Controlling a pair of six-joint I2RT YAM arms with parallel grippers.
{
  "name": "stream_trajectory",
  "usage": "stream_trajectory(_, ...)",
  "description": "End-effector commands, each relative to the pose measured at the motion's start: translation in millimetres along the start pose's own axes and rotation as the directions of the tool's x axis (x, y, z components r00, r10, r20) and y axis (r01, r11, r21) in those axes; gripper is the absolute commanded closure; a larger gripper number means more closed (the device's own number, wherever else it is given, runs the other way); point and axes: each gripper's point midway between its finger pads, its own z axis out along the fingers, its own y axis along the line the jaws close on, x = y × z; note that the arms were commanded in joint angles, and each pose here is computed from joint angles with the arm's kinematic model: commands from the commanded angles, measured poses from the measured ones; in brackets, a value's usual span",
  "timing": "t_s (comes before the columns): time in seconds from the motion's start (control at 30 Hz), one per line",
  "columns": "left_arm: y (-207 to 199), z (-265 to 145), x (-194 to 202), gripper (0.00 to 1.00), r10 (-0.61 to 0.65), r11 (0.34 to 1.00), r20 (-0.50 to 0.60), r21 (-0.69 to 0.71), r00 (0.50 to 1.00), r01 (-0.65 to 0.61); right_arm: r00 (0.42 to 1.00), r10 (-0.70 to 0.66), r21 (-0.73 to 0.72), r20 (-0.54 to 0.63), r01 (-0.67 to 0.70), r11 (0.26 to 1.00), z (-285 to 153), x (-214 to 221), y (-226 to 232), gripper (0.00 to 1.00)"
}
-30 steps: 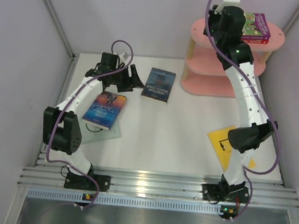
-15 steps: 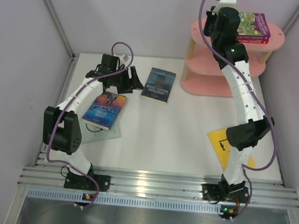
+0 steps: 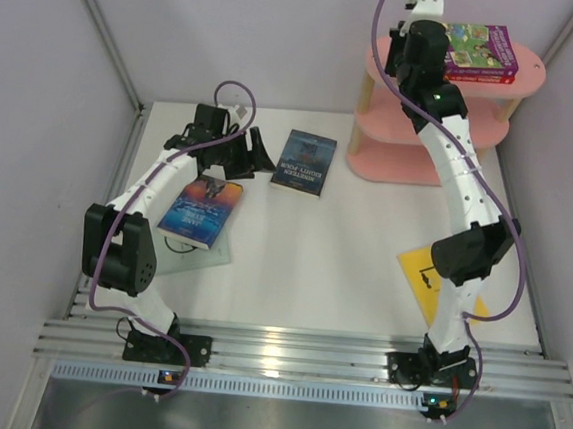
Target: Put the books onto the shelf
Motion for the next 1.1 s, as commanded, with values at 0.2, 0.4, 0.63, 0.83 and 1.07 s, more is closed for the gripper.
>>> stream_trajectory(0.2,-10.3,-8.0,-11.6,0.25,0.059,0.998,0.054,0.028,0.997,-0.06,0.999,-0.003,0.046,0.037,0.001,0.999,10.4,-5.0,-8.5,1.0)
stream_trajectory(0.4,-9.8,-8.7,-11.8,0.25,0.06,0.998,0.055,0.023,0.997,-0.061,0.999,-0.006,0.069,0.032,0.004,0.998,11.9,-2.8,-16.2,1.0)
stream_trajectory(0.63,-9.7,-9.5,-11.6,0.25,0.063,0.998,0.056,0.022,0.996,-0.064,0.999,-0.003,0.094,0.033,0.0,0.996,11.5,-4.2,-25.1,1.0)
stream_trajectory(0.83,-9.7,-10.0,-11.6,0.25,0.063,0.998,0.057,0.02,0.996,-0.064,0.999,-0.003,0.097,0.032,0.0,0.995,12.4,-3.6,-28.0,1.0)
stream_trajectory(1.07,-8.9,-9.8,-10.0,0.25,0.059,0.998,0.053,0.019,0.997,-0.06,1.0,-0.004,0.106,0.026,0.002,0.994,15.1,-0.7,-32.1,1.0)
